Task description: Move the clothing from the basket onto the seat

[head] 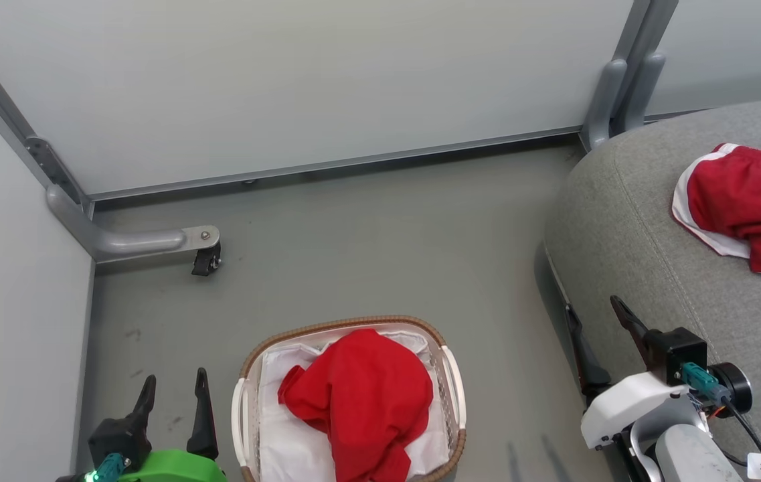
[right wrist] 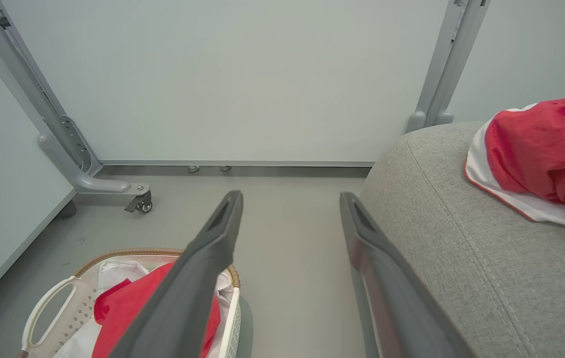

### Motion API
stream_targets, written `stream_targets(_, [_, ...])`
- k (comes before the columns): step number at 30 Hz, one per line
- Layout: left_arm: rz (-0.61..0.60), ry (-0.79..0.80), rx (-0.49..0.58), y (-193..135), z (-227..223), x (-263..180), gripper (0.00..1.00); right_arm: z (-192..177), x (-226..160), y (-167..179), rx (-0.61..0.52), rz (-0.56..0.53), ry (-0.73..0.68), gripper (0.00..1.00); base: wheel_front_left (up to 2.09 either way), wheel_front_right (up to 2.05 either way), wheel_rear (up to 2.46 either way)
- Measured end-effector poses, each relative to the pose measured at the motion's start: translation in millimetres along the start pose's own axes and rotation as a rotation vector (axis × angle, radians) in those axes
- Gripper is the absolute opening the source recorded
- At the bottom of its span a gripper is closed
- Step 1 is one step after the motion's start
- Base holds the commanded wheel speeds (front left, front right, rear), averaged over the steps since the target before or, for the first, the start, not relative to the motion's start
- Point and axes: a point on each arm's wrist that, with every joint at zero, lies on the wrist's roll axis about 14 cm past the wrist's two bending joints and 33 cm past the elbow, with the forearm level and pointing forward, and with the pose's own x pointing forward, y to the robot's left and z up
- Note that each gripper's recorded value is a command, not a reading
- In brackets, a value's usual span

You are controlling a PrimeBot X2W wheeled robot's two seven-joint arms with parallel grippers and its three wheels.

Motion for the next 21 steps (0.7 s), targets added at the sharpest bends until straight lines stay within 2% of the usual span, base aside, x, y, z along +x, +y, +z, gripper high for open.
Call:
stream_targets(10, [-0.018,0.032,-0.02,-7,-10,1,1.0,-3,1,1,0.001,0.003,0.008,1.0,0.0,0.0,0.0])
stream_targets(21, [-0.11,0.121,-0.042,-33,-35,41,1.0,12,39,4,0.003,0.03,-0.044,1.0,0.0,0.0,0.0])
